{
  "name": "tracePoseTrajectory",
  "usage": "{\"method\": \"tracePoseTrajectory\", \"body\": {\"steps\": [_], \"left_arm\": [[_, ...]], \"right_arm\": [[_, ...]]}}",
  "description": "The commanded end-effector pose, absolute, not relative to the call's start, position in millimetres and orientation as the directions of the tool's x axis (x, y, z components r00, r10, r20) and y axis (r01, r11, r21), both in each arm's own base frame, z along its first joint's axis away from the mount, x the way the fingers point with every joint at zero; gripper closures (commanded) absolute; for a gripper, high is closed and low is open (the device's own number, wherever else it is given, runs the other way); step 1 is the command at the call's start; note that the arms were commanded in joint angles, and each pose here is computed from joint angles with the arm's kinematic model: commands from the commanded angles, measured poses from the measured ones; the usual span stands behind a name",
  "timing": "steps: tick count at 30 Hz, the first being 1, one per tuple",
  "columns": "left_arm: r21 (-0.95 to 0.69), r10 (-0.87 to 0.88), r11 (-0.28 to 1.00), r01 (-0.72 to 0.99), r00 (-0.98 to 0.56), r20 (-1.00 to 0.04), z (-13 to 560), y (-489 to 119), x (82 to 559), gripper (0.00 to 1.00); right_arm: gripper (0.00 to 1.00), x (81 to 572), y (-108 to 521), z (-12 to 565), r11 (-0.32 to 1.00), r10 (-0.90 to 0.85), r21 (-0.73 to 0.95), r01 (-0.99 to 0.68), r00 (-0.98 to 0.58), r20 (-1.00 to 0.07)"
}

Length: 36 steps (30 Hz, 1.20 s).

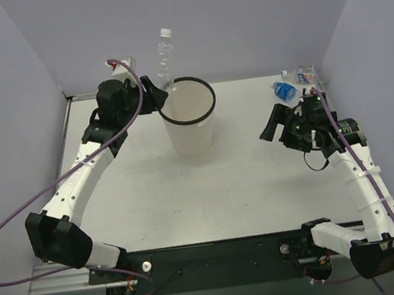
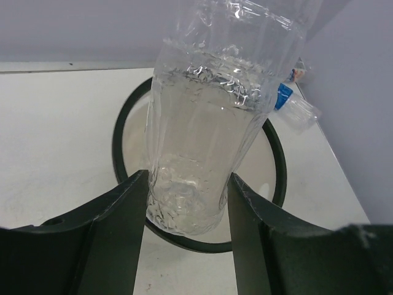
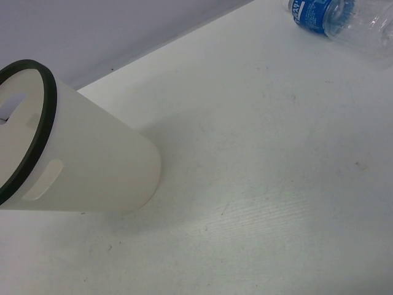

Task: Put the plastic bottles in the bin

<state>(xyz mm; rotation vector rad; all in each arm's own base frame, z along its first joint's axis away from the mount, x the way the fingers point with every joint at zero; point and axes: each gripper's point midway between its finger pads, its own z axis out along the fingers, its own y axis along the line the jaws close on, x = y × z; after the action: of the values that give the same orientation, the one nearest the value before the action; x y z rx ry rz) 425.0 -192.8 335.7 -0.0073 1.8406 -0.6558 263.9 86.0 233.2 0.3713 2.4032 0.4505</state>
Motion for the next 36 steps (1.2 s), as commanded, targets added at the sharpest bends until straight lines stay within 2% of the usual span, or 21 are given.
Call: {"method": "tracePoseTrajectory", "body": {"steps": [1, 11, 12, 15, 16, 28, 33, 36], "left_arm": [[-0.365, -0.27, 0.805, 0.468, -0.26, -0.927, 360.6, -221.9, 427.4, 0.55], [-0.333, -0.183, 0.811, 0.481, -0.332, -0.925, 330.1, -257.3, 440.2, 0.53], [-0.334, -0.178, 0.812, 0.479, -0.342, -0.923, 327.1, -259.0, 440.8, 0.47], [-0.33, -0.151, 0.813, 0.479, -0.375, -0.915, 323.4, -263.5, 438.7, 0.06], [-0.328, -0.147, 0.817, 0.474, -0.38, -0.913, 324.6, -262.1, 437.7, 0.03], [-0.343, -0.208, 0.825, 0.45, -0.322, -0.924, 365.1, -234.5, 397.0, 0.03], [-0.372, -0.289, 0.899, 0.232, -0.324, -0.901, 352.1, -190.4, 396.4, 0.03], [-0.398, -0.321, 0.9, 0.176, -0.35, -0.88, 343.0, -176.5, 399.5, 0.03]], "right_arm": [[0.11, 265.8, 89.8, 241.8, 0.902, 0.359, 0.414, 0.118, -0.739, -0.571], [0.11, 267.1, 87.9, 242.7, 0.907, 0.355, 0.405, 0.118, -0.734, -0.579], [0.11, 266.8, 88.3, 242.2, 0.907, 0.353, 0.405, 0.118, -0.735, -0.578], [0.1, 266.5, 87.8, 243.7, 0.909, 0.35, 0.402, 0.114, -0.731, -0.585], [0.1, 266.9, 87.0, 243.3, 0.91, 0.349, 0.398, 0.115, -0.732, -0.586], [0.11, 288.4, 86.0, 252.3, 0.912, 0.359, 0.392, 0.124, -0.704, -0.612], [0.1, 310.1, 75.5, 264.5, 0.911, 0.394, 0.371, 0.179, -0.643, -0.656], [0.1, 332.0, 62.1, 271.9, 0.898, 0.44, 0.348, 0.269, -0.587, -0.68]]}}
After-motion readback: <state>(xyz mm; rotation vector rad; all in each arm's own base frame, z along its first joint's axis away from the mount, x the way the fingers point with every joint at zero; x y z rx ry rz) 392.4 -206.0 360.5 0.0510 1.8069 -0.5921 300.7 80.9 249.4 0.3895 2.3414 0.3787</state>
